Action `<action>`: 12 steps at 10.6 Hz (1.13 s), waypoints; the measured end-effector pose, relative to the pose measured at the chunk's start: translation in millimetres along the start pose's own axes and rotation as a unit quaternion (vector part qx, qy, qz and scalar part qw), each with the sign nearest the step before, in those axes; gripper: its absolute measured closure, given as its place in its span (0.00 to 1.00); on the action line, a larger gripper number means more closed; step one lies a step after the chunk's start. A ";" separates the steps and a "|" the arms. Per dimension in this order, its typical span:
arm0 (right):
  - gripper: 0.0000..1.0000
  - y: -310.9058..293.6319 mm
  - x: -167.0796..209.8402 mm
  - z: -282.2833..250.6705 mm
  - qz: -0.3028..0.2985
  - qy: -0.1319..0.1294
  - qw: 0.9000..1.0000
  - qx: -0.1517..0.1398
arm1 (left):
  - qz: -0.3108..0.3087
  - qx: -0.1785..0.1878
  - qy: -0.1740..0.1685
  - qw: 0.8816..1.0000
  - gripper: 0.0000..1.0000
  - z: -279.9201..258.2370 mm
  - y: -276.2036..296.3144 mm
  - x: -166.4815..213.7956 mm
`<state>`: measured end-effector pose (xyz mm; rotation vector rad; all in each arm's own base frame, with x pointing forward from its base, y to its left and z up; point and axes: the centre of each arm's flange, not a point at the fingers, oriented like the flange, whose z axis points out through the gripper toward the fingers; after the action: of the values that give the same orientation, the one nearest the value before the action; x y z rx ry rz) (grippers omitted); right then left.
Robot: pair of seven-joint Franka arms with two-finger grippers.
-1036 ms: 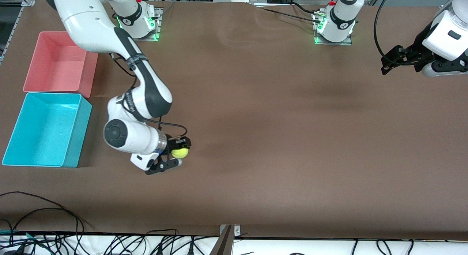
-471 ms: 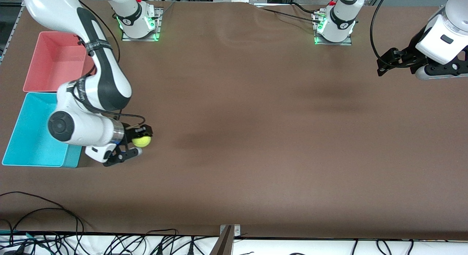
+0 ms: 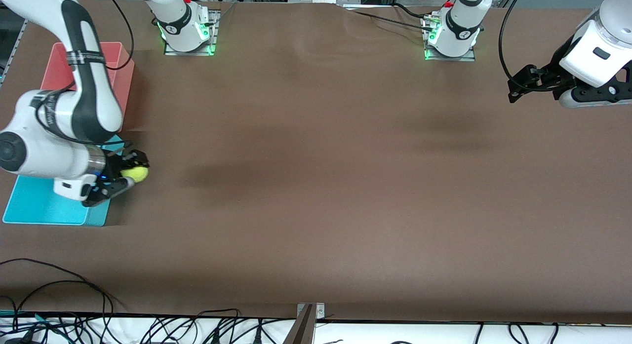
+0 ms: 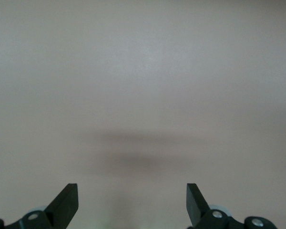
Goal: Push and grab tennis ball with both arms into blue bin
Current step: 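Carry the tennis ball with the right gripper over the blue bin, then lower the ball into the blue bin and open the right gripper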
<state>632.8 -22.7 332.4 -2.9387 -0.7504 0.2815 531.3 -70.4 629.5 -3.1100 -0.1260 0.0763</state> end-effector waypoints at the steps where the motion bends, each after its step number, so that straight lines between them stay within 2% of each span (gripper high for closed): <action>1: 0.34 23.4 -21.8 5.8 -0.009 -0.004 1.000 0.000 | 0.000 0.000 0.000 1.000 0.00 0.1 -0.1 0.1; 3: 0.34 57.6 -52.3 15.4 -0.023 -0.008 1.000 0.004 | 0.000 0.000 0.000 1.000 0.00 0.2 -0.4 0.2; 6: 0.34 108.2 -93.0 18.9 -0.039 0.006 0.999 0.003 | -0.001 0.000 0.000 1.000 0.00 0.3 -0.6 0.4; 7: 0.34 123.7 -104.1 20.2 -0.046 0.013 0.999 -0.003 | -0.001 0.000 0.000 1.000 0.00 0.4 -0.7 0.4; 10: 0.34 179.1 -133.3 47.1 -0.068 0.035 0.996 -0.045 | -0.001 0.000 -0.001 1.000 0.00 0.6 -0.8 0.6; 12: 0.34 203.0 -148.9 83.8 -0.058 0.026 0.997 -0.044 | -0.001 0.000 -0.001 1.000 0.00 0.8 -0.9 0.7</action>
<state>582.1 -268.2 245.4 -2.9559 -0.9447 0.1653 531.9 -69.4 628.8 -3.1098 -0.1289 0.0787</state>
